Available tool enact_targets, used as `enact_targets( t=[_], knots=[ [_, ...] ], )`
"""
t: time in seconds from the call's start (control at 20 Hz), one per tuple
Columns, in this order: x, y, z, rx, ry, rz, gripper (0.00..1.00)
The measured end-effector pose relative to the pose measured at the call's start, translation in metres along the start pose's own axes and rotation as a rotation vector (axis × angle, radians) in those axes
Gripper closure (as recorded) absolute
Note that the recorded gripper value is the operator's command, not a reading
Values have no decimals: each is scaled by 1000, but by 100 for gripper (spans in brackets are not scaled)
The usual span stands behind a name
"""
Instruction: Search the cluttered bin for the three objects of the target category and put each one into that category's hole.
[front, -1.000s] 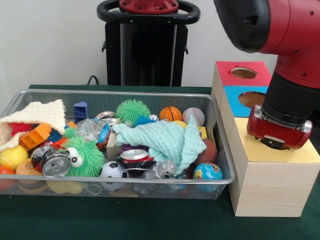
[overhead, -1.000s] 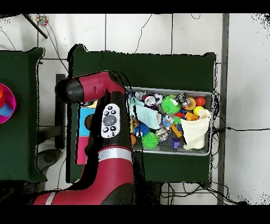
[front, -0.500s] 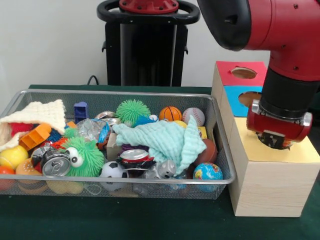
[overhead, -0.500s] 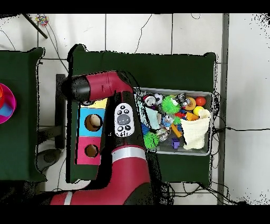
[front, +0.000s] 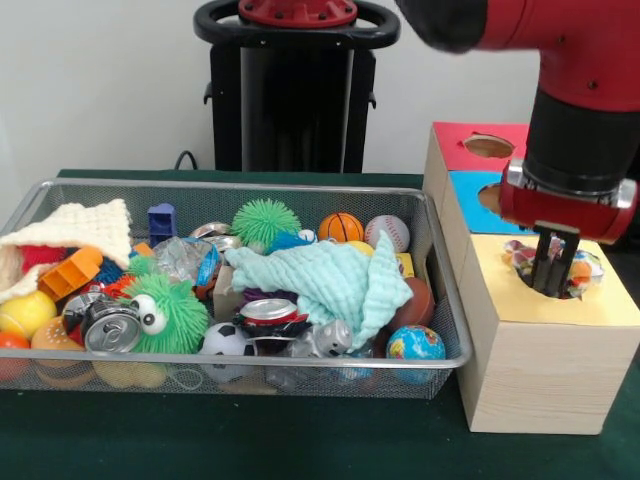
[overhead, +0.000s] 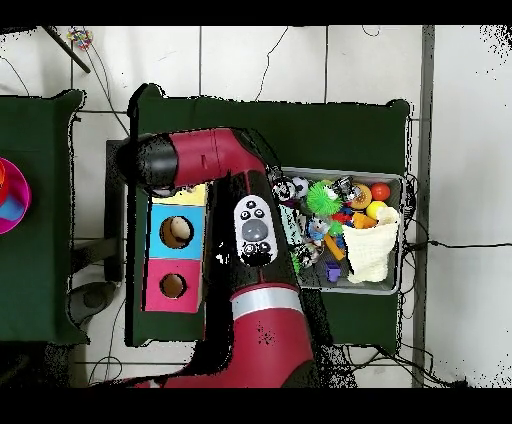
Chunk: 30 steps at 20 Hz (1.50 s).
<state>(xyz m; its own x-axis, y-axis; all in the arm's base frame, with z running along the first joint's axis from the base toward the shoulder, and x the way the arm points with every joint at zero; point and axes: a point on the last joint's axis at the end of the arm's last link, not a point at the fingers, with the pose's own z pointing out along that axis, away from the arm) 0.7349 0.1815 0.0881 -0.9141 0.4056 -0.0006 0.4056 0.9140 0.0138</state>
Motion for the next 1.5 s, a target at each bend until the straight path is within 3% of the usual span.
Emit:
enact_targets(
  t=[0.15,0.3,0.8,1.2,1.5],
  knots=[
    [-7,-3,-18,-3,-10,6,100],
    [-19,-7,-44,-8,-53,8,100],
    [-32,-11,-89,9,-153,-27,100],
    [-33,-15,-89,31,-171,-47,100],
    [-32,-20,-71,52,-187,-72,100]
  ],
)
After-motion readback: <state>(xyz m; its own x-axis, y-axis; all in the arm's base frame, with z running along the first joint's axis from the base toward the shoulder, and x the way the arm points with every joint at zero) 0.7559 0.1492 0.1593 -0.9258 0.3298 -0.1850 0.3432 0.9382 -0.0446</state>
